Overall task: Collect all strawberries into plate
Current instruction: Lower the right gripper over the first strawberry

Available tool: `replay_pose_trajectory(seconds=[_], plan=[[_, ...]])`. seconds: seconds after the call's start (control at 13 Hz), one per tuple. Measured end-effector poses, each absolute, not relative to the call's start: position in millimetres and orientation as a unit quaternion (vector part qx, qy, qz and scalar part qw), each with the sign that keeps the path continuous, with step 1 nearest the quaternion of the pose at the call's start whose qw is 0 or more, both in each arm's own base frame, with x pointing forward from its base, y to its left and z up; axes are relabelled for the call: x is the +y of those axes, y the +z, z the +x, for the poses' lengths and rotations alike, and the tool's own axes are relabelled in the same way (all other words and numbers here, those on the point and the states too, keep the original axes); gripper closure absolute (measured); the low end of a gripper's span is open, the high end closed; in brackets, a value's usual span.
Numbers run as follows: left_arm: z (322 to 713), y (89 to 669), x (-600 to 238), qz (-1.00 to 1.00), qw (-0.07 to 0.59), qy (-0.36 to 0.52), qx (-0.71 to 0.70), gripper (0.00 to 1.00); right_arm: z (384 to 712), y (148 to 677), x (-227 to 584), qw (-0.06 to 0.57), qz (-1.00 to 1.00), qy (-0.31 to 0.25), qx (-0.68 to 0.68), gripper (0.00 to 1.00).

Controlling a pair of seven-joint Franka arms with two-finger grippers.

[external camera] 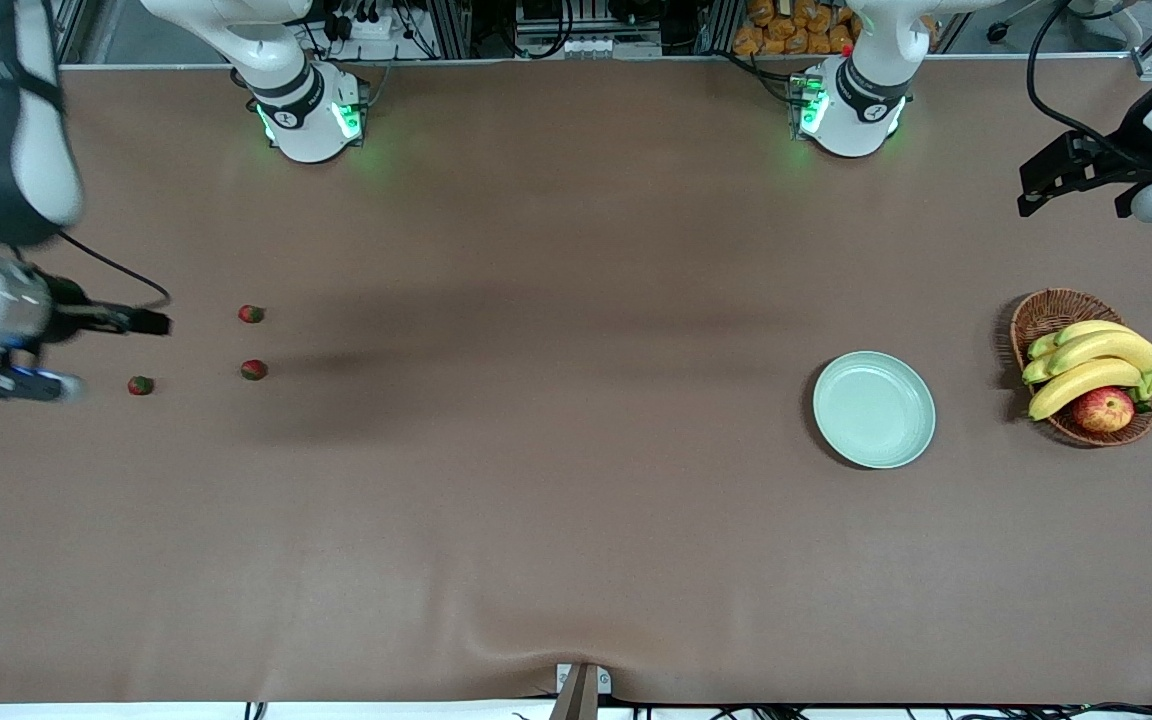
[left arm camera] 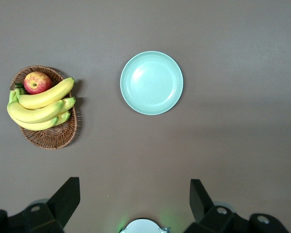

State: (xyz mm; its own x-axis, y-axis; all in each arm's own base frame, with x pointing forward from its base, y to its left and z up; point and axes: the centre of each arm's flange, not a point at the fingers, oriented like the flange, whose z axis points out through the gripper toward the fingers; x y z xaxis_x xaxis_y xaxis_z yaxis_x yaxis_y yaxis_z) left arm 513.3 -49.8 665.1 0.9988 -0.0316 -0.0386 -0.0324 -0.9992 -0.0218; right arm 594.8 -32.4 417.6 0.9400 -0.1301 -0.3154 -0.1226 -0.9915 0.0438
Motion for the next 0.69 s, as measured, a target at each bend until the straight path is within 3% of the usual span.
replay_pose_trajectory(seconds=[0.31,0.69], plan=[[514,667,-35,-1.0,0.011,0.016,0.0,0.0,580,290,-34,0.013,0.984,-0.166,-0.062,0.0],[515,668,-32,-1.0,0.011,0.014,-0.002,0.0,555,200,-55,0.005,0.977,-0.207,-0.042,0.04]])
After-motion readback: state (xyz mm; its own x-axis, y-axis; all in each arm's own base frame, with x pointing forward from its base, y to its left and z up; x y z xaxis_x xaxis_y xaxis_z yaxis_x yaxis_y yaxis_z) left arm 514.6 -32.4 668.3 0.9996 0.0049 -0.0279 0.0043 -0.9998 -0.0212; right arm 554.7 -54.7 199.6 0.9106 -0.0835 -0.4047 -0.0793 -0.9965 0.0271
